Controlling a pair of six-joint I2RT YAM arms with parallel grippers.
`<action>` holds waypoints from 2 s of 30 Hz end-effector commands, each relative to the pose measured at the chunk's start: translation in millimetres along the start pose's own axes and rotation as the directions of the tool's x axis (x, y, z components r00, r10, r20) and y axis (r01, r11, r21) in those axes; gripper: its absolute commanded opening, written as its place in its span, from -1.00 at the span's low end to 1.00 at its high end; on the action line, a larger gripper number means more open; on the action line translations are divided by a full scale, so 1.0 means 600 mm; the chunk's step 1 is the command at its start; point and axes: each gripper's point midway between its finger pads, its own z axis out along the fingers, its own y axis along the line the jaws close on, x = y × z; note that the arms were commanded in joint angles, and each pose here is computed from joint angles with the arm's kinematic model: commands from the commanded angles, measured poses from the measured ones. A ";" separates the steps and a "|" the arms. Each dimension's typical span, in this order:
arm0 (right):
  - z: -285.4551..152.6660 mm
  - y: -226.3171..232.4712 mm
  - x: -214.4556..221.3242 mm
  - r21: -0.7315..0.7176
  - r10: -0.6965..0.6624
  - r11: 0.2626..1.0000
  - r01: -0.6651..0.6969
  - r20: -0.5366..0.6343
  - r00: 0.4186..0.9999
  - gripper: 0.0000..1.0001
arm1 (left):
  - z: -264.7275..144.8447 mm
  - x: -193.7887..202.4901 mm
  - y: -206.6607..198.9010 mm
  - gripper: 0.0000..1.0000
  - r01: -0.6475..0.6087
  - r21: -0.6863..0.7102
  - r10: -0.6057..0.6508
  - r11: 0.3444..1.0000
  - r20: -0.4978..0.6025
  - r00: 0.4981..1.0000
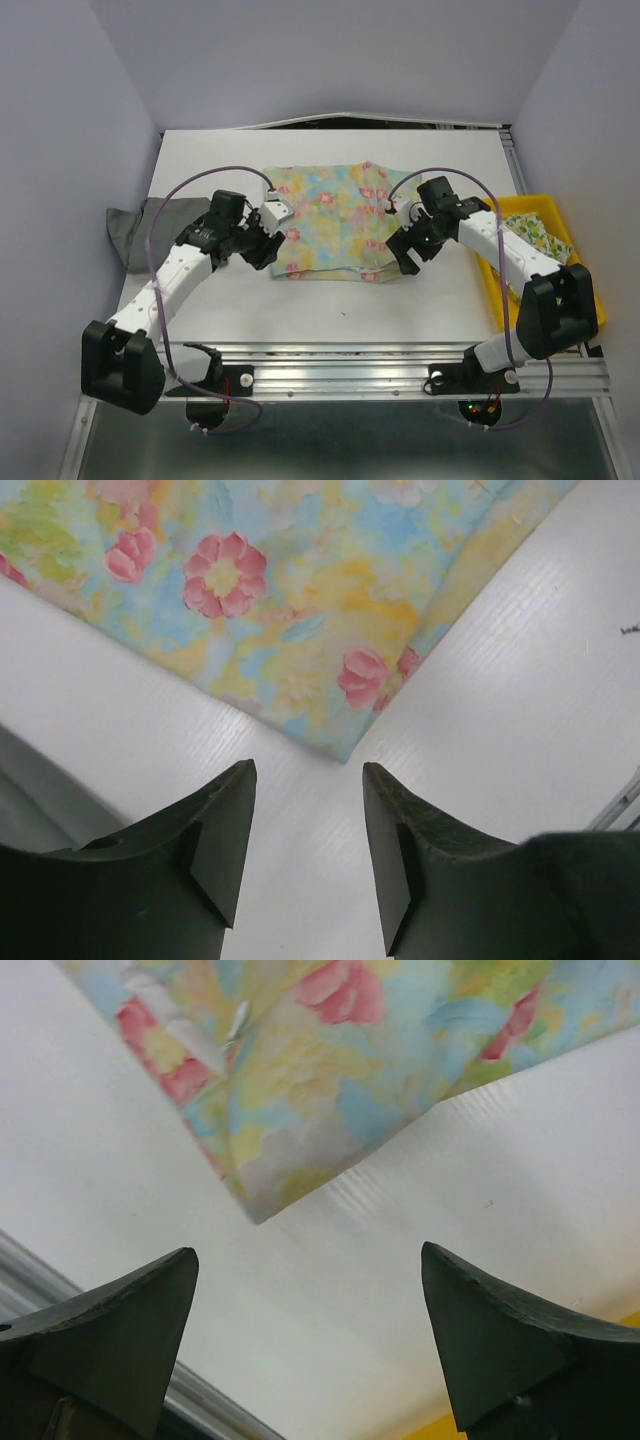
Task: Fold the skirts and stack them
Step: Flatten the skirt out
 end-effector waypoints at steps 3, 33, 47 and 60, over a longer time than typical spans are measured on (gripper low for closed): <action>-0.103 0.027 -0.094 -0.035 -0.038 0.998 0.046 0.191 0.981 0.93 | -0.069 -0.022 -0.012 0.21 -0.100 -0.048 0.103 0.994 0.058 0.993; 0.058 -0.001 -0.023 -0.156 0.262 0.942 -0.296 -0.208 0.943 0.05 | 0.114 0.013 -0.064 0.13 -0.210 0.122 0.230 0.970 -0.174 0.958; 0.033 -0.072 -0.121 -0.198 0.446 0.870 -0.451 -0.072 0.892 0.14 | 0.125 0.017 -0.057 0.22 -0.430 0.009 0.421 0.903 -0.217 0.881; 0.120 -0.126 -0.109 -0.103 0.503 0.858 -0.503 -0.029 0.864 -0.32 | 0.158 0.001 -0.063 0.22 -0.471 -0.005 0.457 0.882 -0.228 0.860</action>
